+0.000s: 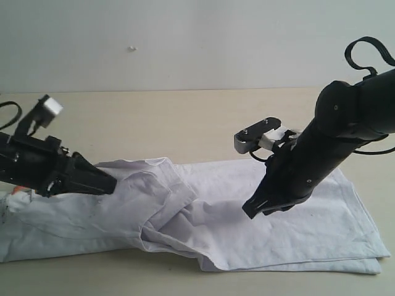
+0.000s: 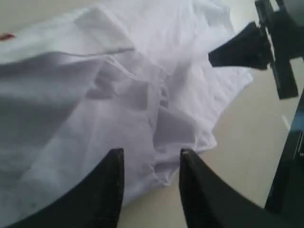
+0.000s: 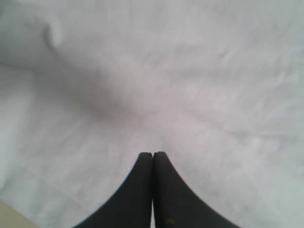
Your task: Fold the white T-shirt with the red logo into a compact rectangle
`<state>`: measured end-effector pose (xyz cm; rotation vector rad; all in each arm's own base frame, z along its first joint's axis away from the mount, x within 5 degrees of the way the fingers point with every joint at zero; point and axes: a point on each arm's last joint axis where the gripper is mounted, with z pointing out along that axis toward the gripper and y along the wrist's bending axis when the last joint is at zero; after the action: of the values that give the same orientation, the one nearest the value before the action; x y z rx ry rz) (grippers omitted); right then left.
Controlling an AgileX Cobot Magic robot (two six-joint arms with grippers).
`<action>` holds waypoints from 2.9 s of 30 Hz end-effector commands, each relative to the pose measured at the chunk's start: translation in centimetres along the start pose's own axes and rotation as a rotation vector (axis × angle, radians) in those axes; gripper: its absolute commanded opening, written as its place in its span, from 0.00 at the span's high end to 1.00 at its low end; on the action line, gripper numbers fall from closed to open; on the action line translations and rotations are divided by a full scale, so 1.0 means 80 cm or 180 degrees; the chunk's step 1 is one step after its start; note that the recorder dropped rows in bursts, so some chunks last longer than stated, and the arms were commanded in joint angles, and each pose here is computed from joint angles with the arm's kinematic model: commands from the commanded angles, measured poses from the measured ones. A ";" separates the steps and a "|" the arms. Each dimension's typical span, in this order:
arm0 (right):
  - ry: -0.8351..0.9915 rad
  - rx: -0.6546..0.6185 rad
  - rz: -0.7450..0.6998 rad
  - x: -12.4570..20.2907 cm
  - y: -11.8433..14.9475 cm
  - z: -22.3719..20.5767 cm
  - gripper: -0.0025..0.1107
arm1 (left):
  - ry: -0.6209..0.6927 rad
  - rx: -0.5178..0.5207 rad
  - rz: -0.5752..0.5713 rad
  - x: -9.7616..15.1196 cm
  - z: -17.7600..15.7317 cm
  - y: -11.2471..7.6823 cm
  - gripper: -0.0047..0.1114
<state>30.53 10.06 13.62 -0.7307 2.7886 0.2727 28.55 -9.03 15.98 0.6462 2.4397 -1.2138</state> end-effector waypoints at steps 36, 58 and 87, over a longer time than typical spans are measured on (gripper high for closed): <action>0.0068 -0.0202 0.0131 0.004 0.010 -0.014 0.98 | -0.0387 -0.2014 -0.0928 0.026 -0.139 0.053 0.39; 0.0076 -0.0256 0.0130 0.004 0.012 -0.014 0.98 | 0.0221 -0.1371 -0.2025 0.094 -0.115 0.132 0.25; 0.0062 0.0165 0.0230 0.004 -0.002 -0.017 0.98 | -0.0642 -0.1082 -0.1747 0.058 -0.162 0.112 0.95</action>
<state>29.89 9.94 14.45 -0.6721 2.8451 0.2906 27.91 5.87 13.40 -0.1612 2.7162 -0.9900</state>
